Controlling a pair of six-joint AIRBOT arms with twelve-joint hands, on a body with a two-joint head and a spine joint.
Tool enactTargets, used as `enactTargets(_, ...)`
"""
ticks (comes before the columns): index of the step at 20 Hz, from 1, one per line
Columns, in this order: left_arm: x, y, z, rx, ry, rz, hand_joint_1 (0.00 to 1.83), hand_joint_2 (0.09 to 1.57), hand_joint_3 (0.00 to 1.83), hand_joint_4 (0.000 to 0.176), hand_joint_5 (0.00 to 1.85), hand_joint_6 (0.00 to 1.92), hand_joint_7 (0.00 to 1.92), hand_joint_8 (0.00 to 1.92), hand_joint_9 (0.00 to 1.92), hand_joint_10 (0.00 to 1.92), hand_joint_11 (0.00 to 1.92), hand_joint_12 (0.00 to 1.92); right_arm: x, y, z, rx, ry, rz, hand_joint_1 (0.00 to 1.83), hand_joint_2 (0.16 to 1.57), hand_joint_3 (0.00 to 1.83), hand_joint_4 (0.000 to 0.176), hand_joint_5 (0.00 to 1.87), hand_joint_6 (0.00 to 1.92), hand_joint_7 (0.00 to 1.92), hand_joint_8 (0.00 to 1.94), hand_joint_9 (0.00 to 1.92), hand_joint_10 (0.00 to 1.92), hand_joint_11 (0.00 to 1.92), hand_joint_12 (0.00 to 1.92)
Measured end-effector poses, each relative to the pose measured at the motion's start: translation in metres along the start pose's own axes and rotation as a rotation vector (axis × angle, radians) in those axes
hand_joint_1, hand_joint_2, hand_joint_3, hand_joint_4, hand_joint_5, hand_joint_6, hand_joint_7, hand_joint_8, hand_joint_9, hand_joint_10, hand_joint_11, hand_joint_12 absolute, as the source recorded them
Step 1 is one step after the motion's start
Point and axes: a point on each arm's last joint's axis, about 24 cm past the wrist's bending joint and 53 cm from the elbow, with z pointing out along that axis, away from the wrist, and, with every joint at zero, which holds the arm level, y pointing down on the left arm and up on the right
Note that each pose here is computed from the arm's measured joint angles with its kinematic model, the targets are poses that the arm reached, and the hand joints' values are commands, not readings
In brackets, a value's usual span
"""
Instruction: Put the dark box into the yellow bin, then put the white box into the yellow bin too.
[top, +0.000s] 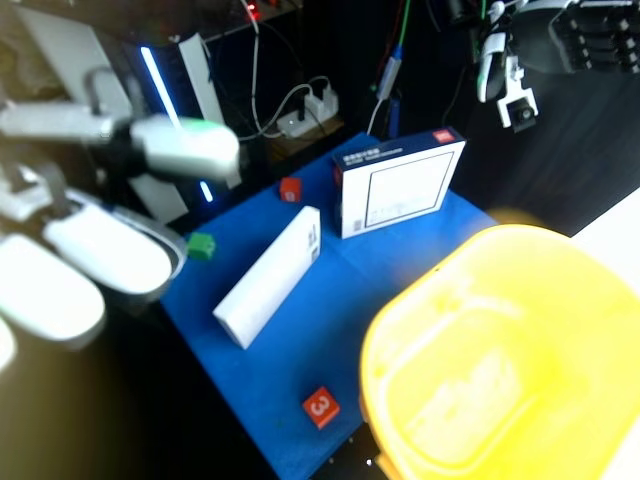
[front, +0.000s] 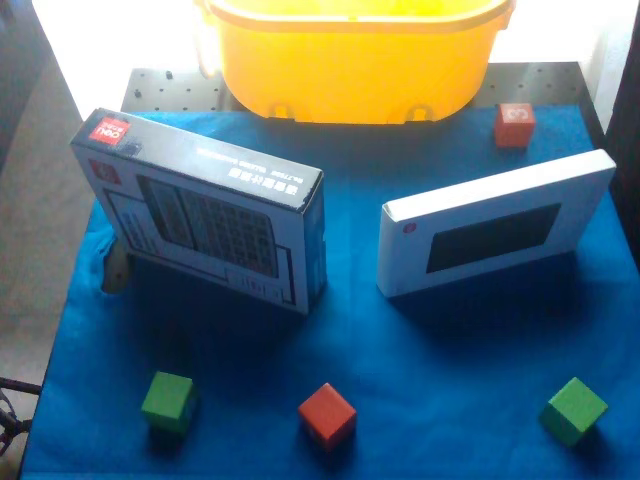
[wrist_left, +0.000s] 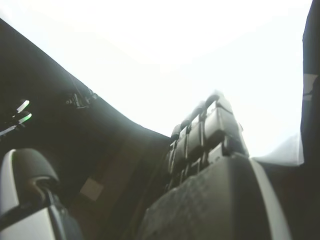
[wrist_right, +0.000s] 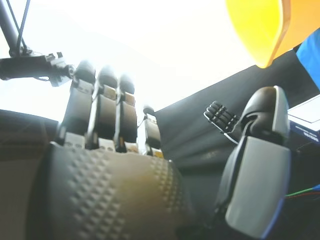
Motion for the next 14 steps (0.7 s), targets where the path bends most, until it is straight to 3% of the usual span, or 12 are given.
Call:
enactTargets(3, -0.003, -0.003, 0.002, 0.019, 0.002, -0.042, 0.17, 1.08, 0.01, 0.0, 0.14, 0.0, 0.12, 0.0, 0.08, 0.0, 0.0, 0.0, 0.006, 0.003, 0.002, -0.009, 0.016, -0.003, 0.14, 1.0, 0.0, 0.0, 0.24, 0.0, 0.37, 0.0, 0.31, 0.0, 0.03, 0.48)
enactTargets(5, 0.0, -0.01, 0.007, 0.048, 0.033, -0.068, 0.28, 1.03, 0.0, 0.0, 0.17, 0.01, 0.15, 0.01, 0.12, 0.02, 0.02, 0.01, 0.008, 0.004, 0.002, -0.011, 0.021, -0.005, 0.17, 1.01, 0.01, 0.0, 0.26, 0.01, 0.38, 0.01, 0.3, 0.01, 0.04, 0.48)
enactTargets(7, 0.016, -0.017, 0.01, 0.067, 0.116, -0.071, 0.32, 1.02, 0.0, 0.0, 0.13, 0.0, 0.09, 0.0, 0.07, 0.0, 0.01, 0.01, 0.009, 0.004, 0.002, -0.011, 0.026, -0.003, 0.13, 1.06, 0.0, 0.0, 0.26, 0.0, 0.35, 0.0, 0.3, 0.0, 0.03, 0.52)
enactTargets(9, 0.043, -0.021, 0.007, 0.069, 0.25, -0.052, 0.26, 1.05, 0.0, 0.0, 0.07, 0.0, 0.02, 0.0, 0.01, 0.0, 0.0, 0.0, 0.011, 0.004, 0.003, -0.009, 0.032, -0.004, 0.11, 1.09, 0.01, 0.0, 0.26, 0.0, 0.36, 0.0, 0.3, 0.0, 0.0, 0.6)
enactTargets(10, 0.056, -0.022, 0.004, 0.061, 0.304, -0.047, 0.36, 1.0, 0.0, 0.0, 0.05, 0.0, 0.02, 0.0, 0.02, 0.0, 0.01, 0.0, 0.012, 0.003, 0.003, -0.008, 0.037, -0.006, 0.11, 1.11, 0.01, 0.0, 0.22, 0.0, 0.39, 0.01, 0.33, 0.01, 0.0, 0.65)
enactTargets(12, 0.068, -0.027, -0.004, 0.056, 0.379, -0.024, 0.42, 0.98, 0.0, 0.0, 0.09, 0.01, 0.04, 0.01, 0.02, 0.0, 0.01, 0.01, 0.013, 0.002, 0.003, -0.004, 0.042, -0.007, 0.14, 1.1, 0.0, 0.0, 0.19, 0.0, 0.44, 0.01, 0.35, 0.01, 0.0, 0.69)
enactTargets(14, 0.071, -0.032, -0.008, 0.058, 0.417, -0.004, 0.27, 1.03, 0.01, 0.0, 0.0, 0.0, 0.0, 0.0, 0.0, 0.0, 0.0, 0.0, 0.013, 0.001, 0.003, -0.001, 0.043, -0.004, 0.16, 1.08, 0.0, 0.005, 0.19, 0.0, 0.46, 0.01, 0.34, 0.01, 0.0, 0.67)
